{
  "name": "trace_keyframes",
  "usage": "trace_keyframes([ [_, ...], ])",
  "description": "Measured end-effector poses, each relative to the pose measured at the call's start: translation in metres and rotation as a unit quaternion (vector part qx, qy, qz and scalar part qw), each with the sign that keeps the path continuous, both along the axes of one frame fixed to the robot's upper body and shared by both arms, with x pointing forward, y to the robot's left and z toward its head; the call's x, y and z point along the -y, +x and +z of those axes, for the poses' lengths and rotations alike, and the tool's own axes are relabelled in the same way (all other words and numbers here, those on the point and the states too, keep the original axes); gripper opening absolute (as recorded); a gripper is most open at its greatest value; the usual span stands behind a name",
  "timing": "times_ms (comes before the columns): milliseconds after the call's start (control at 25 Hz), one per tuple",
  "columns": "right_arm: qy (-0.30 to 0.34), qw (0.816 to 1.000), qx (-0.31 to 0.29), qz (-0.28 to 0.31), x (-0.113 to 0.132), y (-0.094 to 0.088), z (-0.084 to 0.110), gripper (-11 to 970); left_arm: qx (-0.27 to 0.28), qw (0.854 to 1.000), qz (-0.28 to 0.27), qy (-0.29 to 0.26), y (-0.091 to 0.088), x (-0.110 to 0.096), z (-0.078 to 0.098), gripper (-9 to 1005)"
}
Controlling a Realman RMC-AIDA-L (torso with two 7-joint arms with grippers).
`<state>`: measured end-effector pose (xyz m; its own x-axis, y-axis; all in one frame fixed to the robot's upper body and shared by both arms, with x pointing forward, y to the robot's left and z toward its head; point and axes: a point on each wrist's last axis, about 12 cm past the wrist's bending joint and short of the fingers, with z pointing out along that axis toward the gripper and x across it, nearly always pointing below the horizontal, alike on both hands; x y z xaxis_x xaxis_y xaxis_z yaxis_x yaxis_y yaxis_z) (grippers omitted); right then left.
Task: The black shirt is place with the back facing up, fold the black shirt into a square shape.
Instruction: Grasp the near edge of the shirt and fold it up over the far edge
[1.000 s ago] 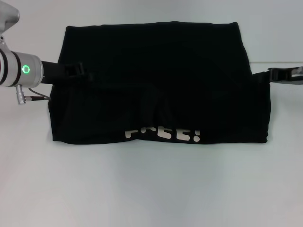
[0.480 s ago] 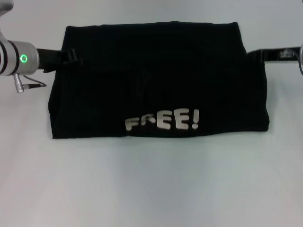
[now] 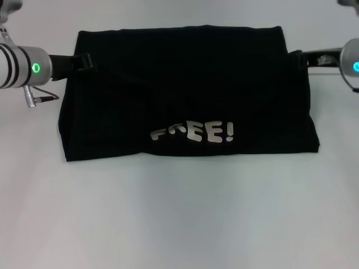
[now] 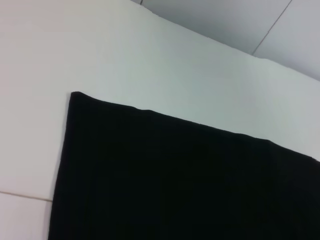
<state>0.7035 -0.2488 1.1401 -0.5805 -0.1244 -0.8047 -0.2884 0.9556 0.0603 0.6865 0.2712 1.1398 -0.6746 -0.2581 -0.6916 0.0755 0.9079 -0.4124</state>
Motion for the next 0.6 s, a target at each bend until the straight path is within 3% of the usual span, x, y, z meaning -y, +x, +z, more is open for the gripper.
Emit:
trace_keyframes([
  [200, -0.028, 1.000, 0.008, 0.007, -0.013, -0.002, -0.010, 73, 0.005, 1.000, 0.005, 0.005, 0.001, 0.003, -0.001, 197],
  [600, -0.032, 0.999, 0.019, 0.001, -0.014, -0.001, -0.010, 74, 0.008, 1.000, 0.005, 0.006, -0.001, 0.010, -0.006, 205],
])
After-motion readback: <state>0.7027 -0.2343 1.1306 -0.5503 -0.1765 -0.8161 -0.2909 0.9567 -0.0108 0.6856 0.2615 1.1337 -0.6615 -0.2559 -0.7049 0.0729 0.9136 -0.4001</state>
